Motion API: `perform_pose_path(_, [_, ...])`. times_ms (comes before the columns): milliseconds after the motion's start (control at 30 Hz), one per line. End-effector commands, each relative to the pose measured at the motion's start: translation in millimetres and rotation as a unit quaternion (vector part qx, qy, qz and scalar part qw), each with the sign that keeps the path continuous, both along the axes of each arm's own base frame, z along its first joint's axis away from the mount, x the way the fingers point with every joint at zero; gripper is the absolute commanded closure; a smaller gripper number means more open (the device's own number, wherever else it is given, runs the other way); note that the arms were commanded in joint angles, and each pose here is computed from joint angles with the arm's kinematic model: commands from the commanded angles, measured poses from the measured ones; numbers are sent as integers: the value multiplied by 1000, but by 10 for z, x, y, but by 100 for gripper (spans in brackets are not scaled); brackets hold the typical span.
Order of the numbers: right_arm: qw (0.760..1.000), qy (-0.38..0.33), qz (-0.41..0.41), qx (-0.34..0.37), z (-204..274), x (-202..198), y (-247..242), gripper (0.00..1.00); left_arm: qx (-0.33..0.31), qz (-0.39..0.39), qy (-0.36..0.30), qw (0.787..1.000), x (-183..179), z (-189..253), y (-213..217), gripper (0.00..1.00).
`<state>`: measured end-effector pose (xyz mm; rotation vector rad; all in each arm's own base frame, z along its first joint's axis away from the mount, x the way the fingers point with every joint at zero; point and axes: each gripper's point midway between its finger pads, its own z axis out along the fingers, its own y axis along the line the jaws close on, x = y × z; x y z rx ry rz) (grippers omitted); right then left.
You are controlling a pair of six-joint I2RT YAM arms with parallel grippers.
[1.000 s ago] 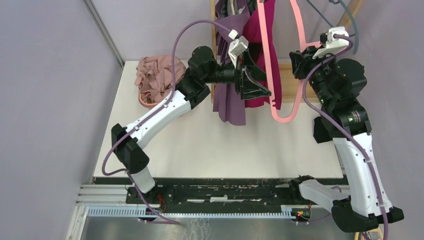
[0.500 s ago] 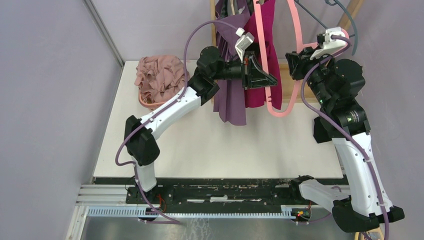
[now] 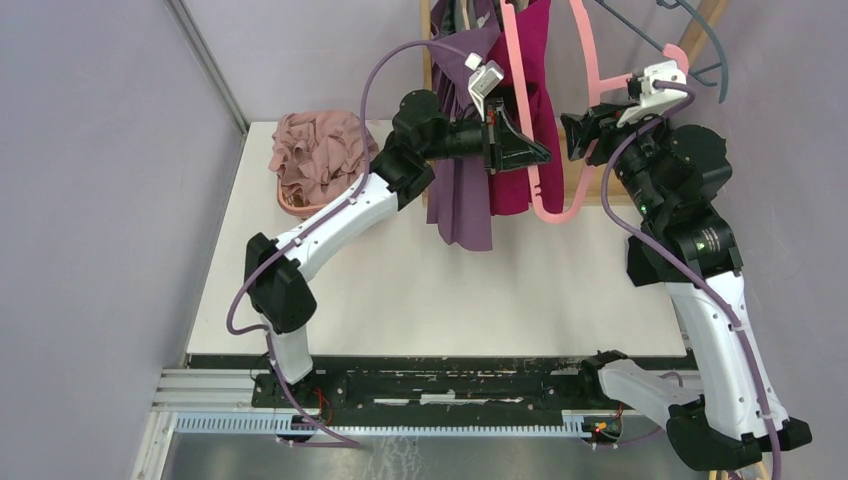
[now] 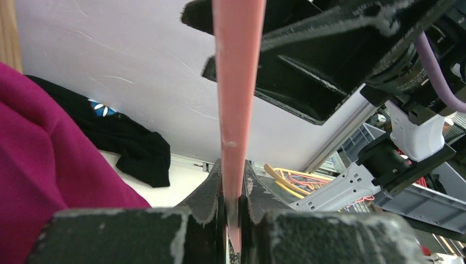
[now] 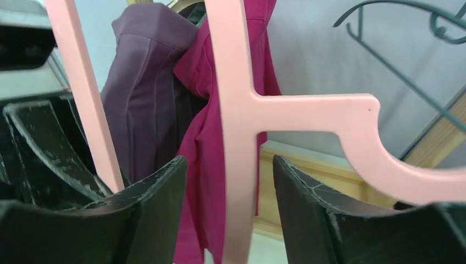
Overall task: Remove the skirt from the hanger
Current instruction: Place the hanger at the clothesline.
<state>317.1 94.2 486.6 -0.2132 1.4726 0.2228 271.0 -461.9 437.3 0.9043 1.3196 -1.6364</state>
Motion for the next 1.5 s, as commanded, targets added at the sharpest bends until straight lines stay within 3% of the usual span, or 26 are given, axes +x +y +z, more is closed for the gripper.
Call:
perform_pose_path(0, [999, -24, 18, -24, 67, -160, 11, 27, -53, 31, -71, 996, -61, 636, 282, 97])
perform_pose_path(33, [999, -21, 22, -27, 36, -171, 22, 21, -54, 38, -75, 995, -46, 693, 320, 97])
perform_pose_path(133, [999, -8, 31, -32, -46, -190, 48, 19, -66, 47, -90, 993, -37, 873, 430, 97])
perform_pose_path(367, [999, 11, 34, -37, -231, -208, 51, 19, -91, 48, -106, 989, -84, 1144, 616, 97])
perform_pose_path(700, [998, 3, 61, -18, -195, -113, 193, 23, -88, 49, -105, 989, -112, 1129, 652, 97])
perform_pose_path(800, [997, -2, 73, -10, -164, -80, 252, 33, -86, 50, -103, 990, -98, 1103, 646, 97])
perform_pose_path(867, [996, -2, 85, -4, -165, -57, 309, 50, -85, 50, -102, 990, -95, 1088, 640, 97])
perform_pose_path(900, [996, -1, 89, 1, -167, -48, 327, 61, -85, 50, -102, 990, -97, 1087, 641, 97])
perform_pose_path(967, [995, 0, 96, 8, -176, -35, 362, 94, -84, 51, -102, 990, -92, 1079, 643, 97])
perform_pose_path(1000, [995, -1, 98, 12, -171, -35, 372, 99, -83, 53, -102, 990, -82, 1071, 642, 97])
perform_pose_path(1133, [998, -13, 64, 14, -112, -18, 250, 99, -60, 66, -89, 992, 2, 951, 630, 97])
perform_pose_path(1167, [999, -17, 40, 10, -87, 1, 161, 99, -46, 65, -83, 993, 13, 878, 630, 93])
perform_pose_path(1367, [996, -39, -66, -38, 11, 37, -249, 99, 14, 112, -116, 987, -22, 464, 834, 32])
perform_pose_path(1467, [994, -49, -89, -51, 74, -6, -350, 99, 49, 158, -134, 977, 49, 269, 973, 24])
